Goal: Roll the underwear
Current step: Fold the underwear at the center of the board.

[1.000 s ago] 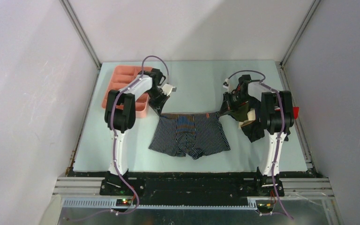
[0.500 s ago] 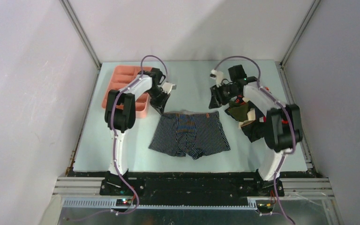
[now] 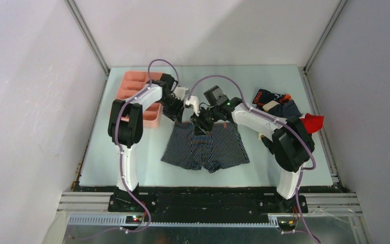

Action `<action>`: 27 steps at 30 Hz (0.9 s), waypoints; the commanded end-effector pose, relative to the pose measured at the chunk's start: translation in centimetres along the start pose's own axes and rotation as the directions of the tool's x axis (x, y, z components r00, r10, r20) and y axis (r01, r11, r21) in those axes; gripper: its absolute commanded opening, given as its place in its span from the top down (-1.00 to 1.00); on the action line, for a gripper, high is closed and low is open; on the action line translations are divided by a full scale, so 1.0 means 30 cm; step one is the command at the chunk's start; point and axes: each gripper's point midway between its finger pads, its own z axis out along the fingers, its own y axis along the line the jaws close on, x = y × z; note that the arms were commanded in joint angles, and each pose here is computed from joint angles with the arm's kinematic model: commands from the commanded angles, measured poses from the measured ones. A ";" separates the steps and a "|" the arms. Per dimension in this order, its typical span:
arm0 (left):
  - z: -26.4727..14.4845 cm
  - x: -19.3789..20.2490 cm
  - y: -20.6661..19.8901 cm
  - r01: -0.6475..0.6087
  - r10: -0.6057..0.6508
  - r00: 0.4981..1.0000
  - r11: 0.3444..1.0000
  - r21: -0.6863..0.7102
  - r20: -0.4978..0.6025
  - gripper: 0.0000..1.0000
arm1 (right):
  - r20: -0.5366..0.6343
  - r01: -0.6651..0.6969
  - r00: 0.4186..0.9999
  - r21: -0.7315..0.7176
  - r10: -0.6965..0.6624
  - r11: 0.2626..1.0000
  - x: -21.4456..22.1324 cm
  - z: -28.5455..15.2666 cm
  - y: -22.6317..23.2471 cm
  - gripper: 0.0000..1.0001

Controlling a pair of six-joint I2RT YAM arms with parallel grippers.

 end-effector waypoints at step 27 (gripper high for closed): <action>-0.087 0.067 0.021 0.152 -0.134 0.977 0.984 -0.098 0.167 1.00 | 0.131 0.469 0.883 -0.171 -0.452 0.867 -0.100 0.472 0.348 0.22</action>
